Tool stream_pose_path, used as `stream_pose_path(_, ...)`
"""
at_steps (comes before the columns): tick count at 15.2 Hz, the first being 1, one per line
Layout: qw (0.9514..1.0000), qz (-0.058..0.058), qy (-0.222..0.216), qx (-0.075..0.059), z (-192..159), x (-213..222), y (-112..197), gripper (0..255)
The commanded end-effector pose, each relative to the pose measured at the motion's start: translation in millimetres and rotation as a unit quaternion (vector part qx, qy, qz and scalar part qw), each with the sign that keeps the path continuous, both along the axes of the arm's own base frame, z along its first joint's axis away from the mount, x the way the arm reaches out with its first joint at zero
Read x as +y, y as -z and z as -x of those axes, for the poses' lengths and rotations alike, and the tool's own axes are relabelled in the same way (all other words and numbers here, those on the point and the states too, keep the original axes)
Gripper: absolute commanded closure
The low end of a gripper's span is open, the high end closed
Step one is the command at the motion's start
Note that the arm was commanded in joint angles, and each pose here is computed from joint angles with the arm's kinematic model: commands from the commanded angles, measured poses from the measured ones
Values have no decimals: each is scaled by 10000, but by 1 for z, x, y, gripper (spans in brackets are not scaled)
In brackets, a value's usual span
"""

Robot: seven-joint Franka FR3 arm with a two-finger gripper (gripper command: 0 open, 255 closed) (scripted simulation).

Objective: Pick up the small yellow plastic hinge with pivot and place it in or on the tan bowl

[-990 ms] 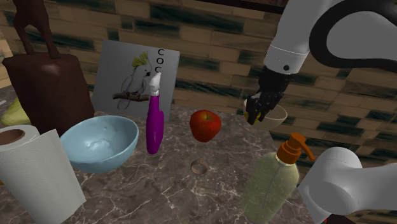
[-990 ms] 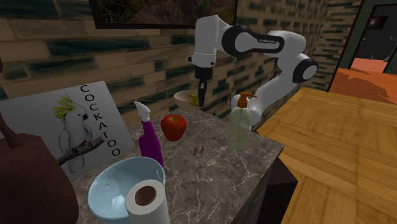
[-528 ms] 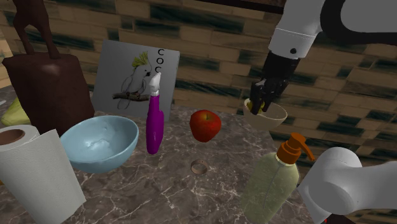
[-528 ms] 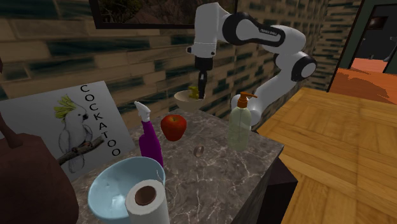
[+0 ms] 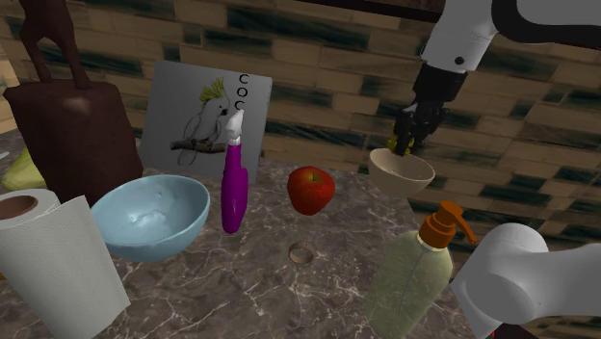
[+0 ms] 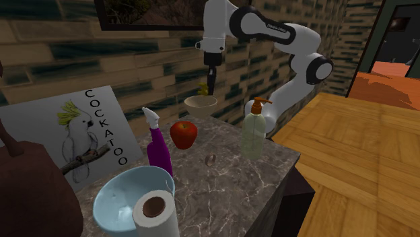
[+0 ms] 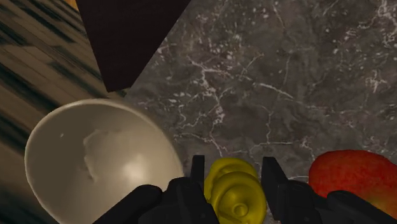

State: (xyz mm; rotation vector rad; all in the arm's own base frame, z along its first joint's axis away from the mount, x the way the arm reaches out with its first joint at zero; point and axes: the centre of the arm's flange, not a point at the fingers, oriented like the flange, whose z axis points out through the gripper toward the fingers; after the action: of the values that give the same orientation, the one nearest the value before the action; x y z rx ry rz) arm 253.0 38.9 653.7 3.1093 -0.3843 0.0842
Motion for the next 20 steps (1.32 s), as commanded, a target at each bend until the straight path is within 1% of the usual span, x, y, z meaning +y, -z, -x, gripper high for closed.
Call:
stream_pose_path(1, 10000, 4, -5, 1, -3, -23, 1, 255)
stream_pose_path(9, 10000, 4, -5, 1, -12, -126, -2, 255)
stream_pose_path(20, 10000, 4, -5, 1, -12, -126, 56, 255)
